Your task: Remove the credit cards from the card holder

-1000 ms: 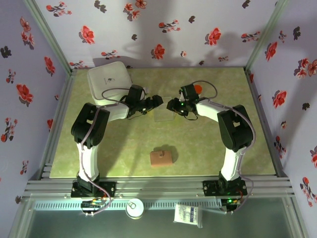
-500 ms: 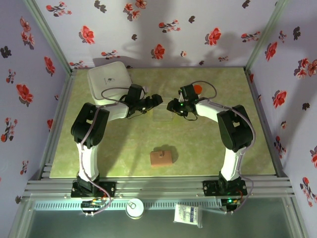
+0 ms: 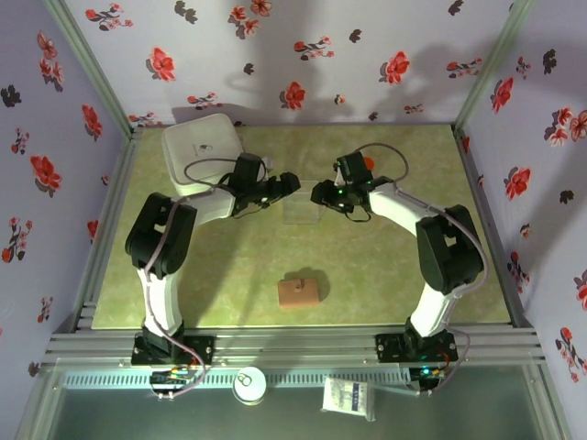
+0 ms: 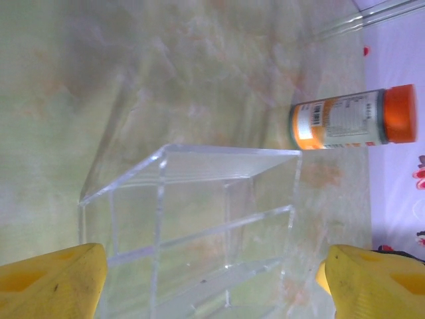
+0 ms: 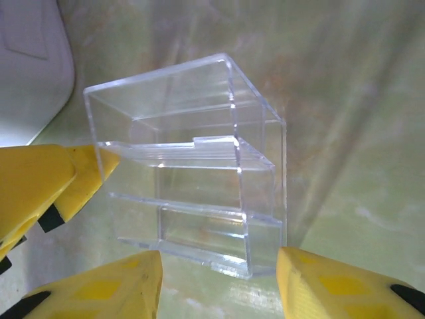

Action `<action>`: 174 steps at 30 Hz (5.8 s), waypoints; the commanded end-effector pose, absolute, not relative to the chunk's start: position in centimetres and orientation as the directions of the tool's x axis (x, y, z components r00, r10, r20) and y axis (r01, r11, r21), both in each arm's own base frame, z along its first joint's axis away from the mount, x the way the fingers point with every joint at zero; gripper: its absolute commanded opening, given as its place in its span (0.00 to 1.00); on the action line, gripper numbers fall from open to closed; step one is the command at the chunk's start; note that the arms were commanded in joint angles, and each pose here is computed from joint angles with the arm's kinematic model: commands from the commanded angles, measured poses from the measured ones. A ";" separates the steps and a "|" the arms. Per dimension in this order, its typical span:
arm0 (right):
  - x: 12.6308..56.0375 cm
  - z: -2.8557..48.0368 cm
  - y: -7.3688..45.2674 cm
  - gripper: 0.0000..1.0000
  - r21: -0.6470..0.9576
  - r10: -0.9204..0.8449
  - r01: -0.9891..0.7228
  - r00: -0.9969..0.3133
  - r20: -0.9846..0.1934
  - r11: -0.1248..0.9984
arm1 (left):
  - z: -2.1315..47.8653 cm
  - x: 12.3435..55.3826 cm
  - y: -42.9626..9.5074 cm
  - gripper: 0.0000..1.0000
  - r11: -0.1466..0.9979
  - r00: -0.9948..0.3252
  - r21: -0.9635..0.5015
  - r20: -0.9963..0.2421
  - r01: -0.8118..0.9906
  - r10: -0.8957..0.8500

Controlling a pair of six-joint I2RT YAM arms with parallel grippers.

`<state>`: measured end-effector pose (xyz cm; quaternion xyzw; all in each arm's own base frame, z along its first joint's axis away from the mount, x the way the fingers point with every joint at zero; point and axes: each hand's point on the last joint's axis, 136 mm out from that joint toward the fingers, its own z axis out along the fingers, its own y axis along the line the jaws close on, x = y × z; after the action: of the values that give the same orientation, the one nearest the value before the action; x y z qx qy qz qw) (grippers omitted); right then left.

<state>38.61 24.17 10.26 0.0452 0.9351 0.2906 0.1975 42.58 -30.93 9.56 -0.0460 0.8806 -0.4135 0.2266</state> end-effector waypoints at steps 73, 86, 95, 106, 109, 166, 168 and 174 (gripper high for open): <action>14.2 3.1 31.9 0.92 -0.073 -0.980 -0.983 0.178 -0.093 -0.171 | 12.6 22.8 -14.8 0.90 0.837 -0.888 -0.545 -0.408 0.050 -0.212; 14.2 1.0 30.6 0.88 -0.066 -0.973 -0.971 0.229 -0.015 -0.228 | 12.2 22.6 -14.4 0.91 0.838 -0.888 -0.544 -0.403 0.039 -0.220; 14.5 4.0 31.5 0.76 -0.127 -0.979 -0.984 0.145 -0.144 -0.127 | 12.1 23.2 -14.5 0.91 0.833 -0.882 -0.552 -0.409 0.034 -0.234; 17.8 7.0 31.3 0.70 -0.160 -0.842 -0.869 -0.382 -0.382 0.467 | 11.6 25.3 -15.2 0.91 0.803 -0.862 -0.596 -0.406 0.000 -0.302; 19.3 7.6 30.7 0.65 -0.134 -0.689 -0.716 -0.577 -0.439 0.685 | 11.4 25.9 -15.4 0.91 0.796 -0.858 -0.605 -0.404 -0.010 -0.318; 25.4 10.3 26.5 0.84 0.143 0.057 0.007 -0.936 -0.348 0.990 | 8.3 27.2 -23.3 0.65 0.749 -0.950 -0.663 -0.229 -0.008 -0.213; 24.9 10.2 26.4 0.82 0.147 0.041 -0.008 -0.945 -0.324 0.989 | 8.3 27.3 -24.2 0.57 0.742 -0.952 -0.670 -0.227 0.001 -0.205; 24.3 9.2 26.5 0.71 0.140 -0.014 -0.058 -0.956 -0.293 0.988 | 7.7 27.4 -26.8 0.21 0.702 -0.961 -0.713 -0.197 0.003 -0.195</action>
<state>25.08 27.25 10.13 0.0021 0.9822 0.0870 0.1666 26.63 -25.30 6.96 -0.0556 0.9235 -0.3584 0.1246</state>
